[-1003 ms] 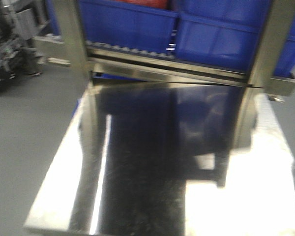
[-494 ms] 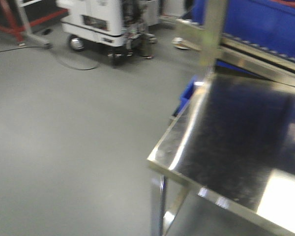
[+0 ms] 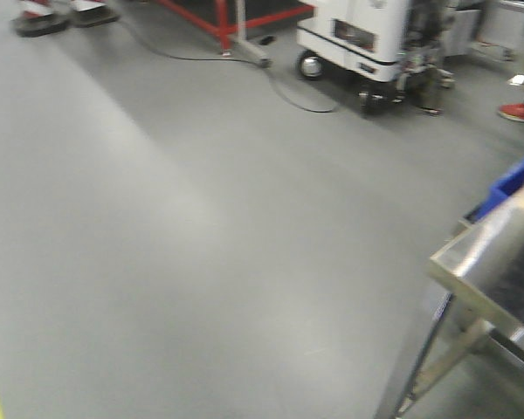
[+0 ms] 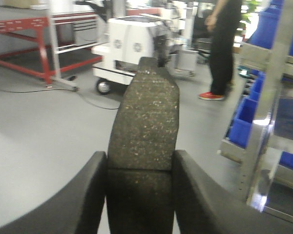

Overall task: Move and align brake pads A on conveyor
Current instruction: 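Drive the base backward and turn away from the steel table, then drive along the yellow-lined corridor past the striped cones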

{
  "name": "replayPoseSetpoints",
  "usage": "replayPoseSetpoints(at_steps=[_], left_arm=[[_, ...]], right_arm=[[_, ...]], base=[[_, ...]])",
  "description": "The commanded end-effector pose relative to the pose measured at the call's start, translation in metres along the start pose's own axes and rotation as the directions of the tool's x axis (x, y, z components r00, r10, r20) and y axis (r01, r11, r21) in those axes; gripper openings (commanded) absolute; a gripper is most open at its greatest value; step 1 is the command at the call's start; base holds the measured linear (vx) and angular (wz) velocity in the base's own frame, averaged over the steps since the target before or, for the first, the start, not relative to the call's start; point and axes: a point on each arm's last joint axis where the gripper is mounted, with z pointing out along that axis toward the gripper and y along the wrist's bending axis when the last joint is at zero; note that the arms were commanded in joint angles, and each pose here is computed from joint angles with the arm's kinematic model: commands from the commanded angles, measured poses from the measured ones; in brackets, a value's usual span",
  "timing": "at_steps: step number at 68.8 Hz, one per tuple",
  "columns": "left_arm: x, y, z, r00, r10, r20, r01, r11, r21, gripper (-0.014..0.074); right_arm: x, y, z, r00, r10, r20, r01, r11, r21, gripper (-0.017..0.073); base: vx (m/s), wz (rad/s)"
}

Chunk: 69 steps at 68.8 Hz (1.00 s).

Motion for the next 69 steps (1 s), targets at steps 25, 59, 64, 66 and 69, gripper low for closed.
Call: replayPoseSetpoints(at_steps=[25, 59, 64, 66, 69], left_arm=[[-0.0155, -0.0032, -0.0023, 0.994, 0.002, 0.107, -0.005, 0.999, 0.032, -0.0006], [-0.0154, -0.0032, -0.0023, 0.994, 0.001, 0.106, -0.004, 0.999, 0.032, -0.0006], [-0.0154, -0.0032, -0.0023, 0.994, 0.001, 0.106, -0.004, 0.999, 0.032, -0.0006], [-0.0154, -0.0032, -0.0023, 0.994, 0.001, 0.106, -0.004, 0.999, 0.032, -0.0006], [-0.0154, -0.0032, -0.0023, 0.994, 0.001, 0.106, -0.004, 0.999, 0.032, -0.0006]], right_arm=[[-0.0165, -0.0031, -0.0022, 0.994, -0.003, 0.107, -0.001, 0.999, 0.034, -0.0002], [-0.0165, -0.0031, -0.0022, 0.994, -0.004, 0.107, 0.0, 0.999, 0.034, -0.0002], [-0.0165, -0.0031, -0.0022, 0.994, -0.004, 0.107, 0.0, 0.999, 0.034, -0.0002], [-0.0165, -0.0031, -0.0022, 0.994, -0.004, 0.107, 0.0, 0.999, 0.034, -0.0002], [-0.0165, -0.0031, -0.0022, 0.994, -0.004, 0.107, 0.0, 0.999, 0.034, -0.0002]], base=[[-0.13, 0.8], [0.01, 0.75], [0.1, 0.31], [0.12, 0.26], [0.14, 0.24]])
